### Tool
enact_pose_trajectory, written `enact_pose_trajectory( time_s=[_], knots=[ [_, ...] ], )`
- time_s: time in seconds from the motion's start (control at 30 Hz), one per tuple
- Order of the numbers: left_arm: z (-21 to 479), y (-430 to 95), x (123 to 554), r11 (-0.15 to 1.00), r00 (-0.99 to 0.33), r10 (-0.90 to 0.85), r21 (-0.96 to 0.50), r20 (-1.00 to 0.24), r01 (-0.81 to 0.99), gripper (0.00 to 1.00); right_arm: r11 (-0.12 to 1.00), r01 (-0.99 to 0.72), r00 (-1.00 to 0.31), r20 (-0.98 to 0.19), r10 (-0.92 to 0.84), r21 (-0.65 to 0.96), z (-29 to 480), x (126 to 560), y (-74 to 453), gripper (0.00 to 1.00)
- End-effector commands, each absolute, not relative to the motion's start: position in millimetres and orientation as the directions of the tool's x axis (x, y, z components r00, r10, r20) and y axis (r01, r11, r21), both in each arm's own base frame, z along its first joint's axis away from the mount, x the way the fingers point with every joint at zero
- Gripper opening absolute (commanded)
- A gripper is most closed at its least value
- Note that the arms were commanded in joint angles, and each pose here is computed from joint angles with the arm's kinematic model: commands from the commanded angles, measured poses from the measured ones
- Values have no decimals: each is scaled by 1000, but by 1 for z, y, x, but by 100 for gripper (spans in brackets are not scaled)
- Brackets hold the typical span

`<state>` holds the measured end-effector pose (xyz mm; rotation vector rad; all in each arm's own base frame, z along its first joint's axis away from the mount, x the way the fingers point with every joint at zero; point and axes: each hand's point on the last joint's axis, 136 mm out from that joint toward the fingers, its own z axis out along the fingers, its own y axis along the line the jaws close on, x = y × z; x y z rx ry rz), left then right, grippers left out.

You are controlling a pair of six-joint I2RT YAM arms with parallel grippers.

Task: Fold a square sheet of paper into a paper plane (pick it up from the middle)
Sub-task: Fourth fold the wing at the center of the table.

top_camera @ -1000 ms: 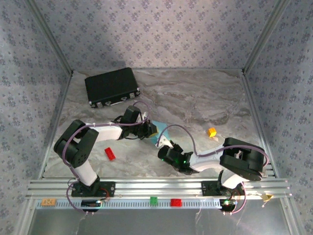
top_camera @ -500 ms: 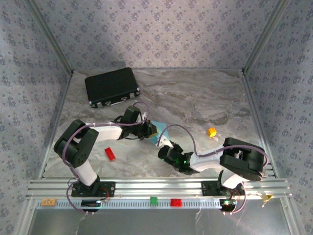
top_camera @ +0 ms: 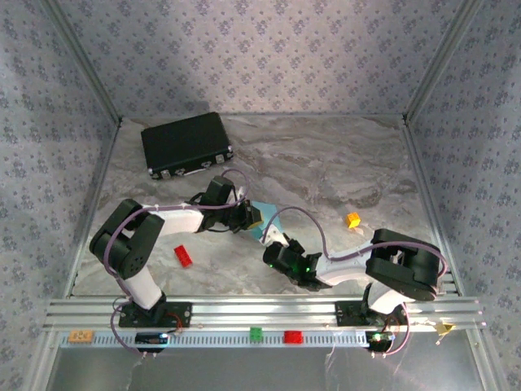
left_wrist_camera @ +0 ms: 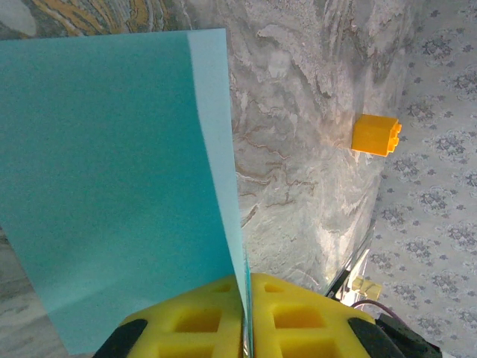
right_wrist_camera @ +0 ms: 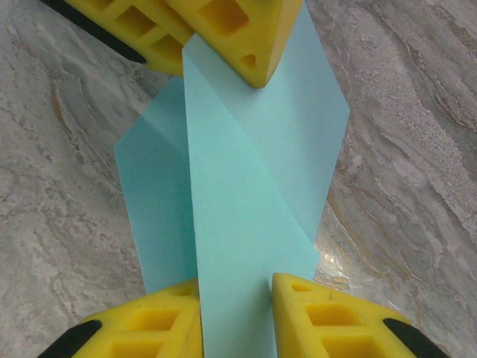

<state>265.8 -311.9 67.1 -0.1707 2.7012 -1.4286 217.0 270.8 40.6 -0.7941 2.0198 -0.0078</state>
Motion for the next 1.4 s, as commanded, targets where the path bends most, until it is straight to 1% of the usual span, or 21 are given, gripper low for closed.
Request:
enact_pose_trajectory(
  time_s=[0.0, 0.13, 0.27, 0.6, 0.73, 0.83, 0.87, 1.03, 1.1, 1.2, 1.37],
  knots=[
    [84, -318, 267, 536, -992, -111, -844, -56, -12, 10, 815, -512, -357, -796, -489, -272, 47, 217, 272, 29],
    [84, -318, 268, 536, -992, -111, -844, -58, -11, 10, 818, -512, -364, -795, -485, -264, 46, 218, 272, 30],
    [84, -318, 267, 537, -992, -110, -843, -56, -12, 10, 821, -505, -377, -787, -489, -268, 43, 219, 268, 28],
    [85, -319, 268, 538, -993, -107, -843, -58, -8, 10, 824, -508, -385, -789, -479, -252, 43, 218, 268, 21],
    [88, -319, 269, 538, -992, -106, -843, -66, -1, 13, 830, -508, -403, -789, -465, -230, 41, 218, 268, 16],
    [91, -317, 270, 541, -991, -108, -841, -76, 6, 19, 836, -505, -415, -789, -452, -213, 39, 218, 267, 14],
    [92, -316, 270, 545, -991, -109, -839, -80, 8, 22, 836, -507, -417, -790, -450, -209, 39, 218, 267, 13],
    [99, -306, 273, 570, -985, -130, -821, -117, 22, 45, 841, -518, -440, -795, -419, -157, 38, 217, 270, 10],
    [102, -301, 274, 587, -980, -143, -809, -138, 28, 50, 844, -524, -454, -800, -393, -117, 38, 217, 272, 9],
    [105, -293, 275, 608, -975, -156, -794, -158, 32, 54, 843, -536, -491, -797, -352, -42, 35, 216, 275, 9],
    [105, -286, 277, 614, -972, -171, -789, -164, 25, 55, 830, -540, -580, -776, -246, 140, 34, 219, 282, 7]
  ],
)
